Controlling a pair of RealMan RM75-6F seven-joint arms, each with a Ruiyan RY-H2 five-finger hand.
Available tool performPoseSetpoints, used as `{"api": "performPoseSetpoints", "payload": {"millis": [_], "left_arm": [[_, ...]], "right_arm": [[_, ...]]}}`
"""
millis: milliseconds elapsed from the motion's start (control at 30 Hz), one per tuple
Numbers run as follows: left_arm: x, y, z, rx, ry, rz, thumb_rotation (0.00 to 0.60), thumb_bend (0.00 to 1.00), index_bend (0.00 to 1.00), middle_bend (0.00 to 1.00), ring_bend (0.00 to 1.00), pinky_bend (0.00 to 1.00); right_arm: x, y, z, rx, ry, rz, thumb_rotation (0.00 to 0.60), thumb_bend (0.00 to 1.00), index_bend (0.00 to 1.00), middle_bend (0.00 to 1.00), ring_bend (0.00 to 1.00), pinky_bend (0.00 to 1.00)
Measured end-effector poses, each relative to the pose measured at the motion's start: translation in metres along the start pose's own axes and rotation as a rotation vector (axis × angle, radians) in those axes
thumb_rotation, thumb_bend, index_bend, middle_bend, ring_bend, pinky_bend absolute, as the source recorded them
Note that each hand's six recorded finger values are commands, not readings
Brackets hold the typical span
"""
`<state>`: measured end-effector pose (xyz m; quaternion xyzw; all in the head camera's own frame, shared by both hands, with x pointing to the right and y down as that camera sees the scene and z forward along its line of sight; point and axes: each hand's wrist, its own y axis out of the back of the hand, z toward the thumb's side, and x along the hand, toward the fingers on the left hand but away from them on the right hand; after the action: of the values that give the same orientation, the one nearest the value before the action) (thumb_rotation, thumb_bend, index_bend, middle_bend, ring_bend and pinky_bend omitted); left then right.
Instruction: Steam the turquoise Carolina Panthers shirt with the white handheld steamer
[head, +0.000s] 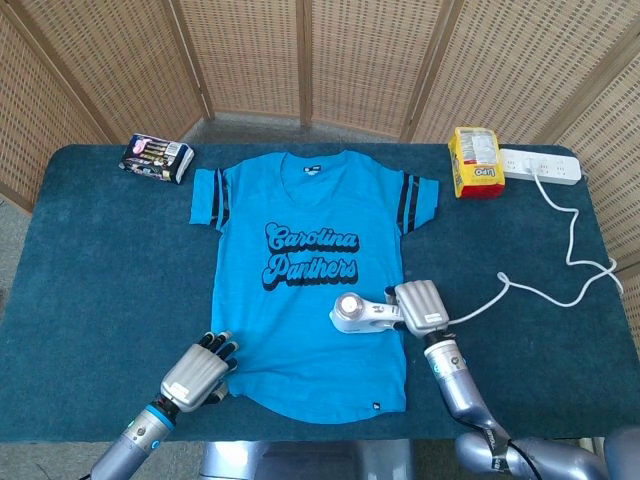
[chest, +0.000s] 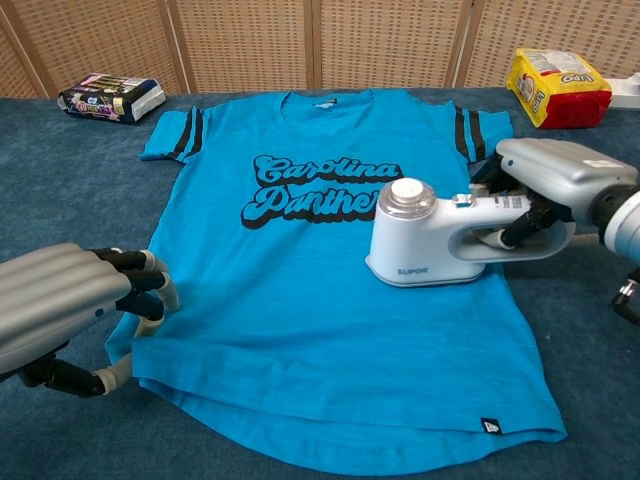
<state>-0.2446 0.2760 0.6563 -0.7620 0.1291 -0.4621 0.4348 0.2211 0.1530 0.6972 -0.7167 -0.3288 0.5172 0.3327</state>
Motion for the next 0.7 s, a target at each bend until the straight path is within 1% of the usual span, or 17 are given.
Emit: {"api": "performPoseSetpoints", "payload": {"millis": [333,500,700], "left_arm": [[0.0,0.0,0.0,0.0,0.002,0.0,0.384,0.49,0.58,0.29,0.16,0.25],[0.0,0.0,-0.001,0.0,0.003,0.0,0.393,0.49,0.58,0.29,0.16,0.25],[-0.001,0.0,0.0,0.001,0.003,-0.002,0.391,0.49,0.59,0.29,0.16,0.25]], "right_arm": [[-0.006,0.046,-0.05,-0.062,-0.113,-0.11,0.6,0.3,0.69,0.71,0.74,0.67],[-0.004,0.057,-0.071,-0.074,-0.164,-0.141,0.6,0.3,0.69,0.71,0.74,0.67],[0.002,0.065,-0.108,-0.071,-0.245,-0.164,0.6,0.3,0.69,0.71,0.74,0.67]]}}
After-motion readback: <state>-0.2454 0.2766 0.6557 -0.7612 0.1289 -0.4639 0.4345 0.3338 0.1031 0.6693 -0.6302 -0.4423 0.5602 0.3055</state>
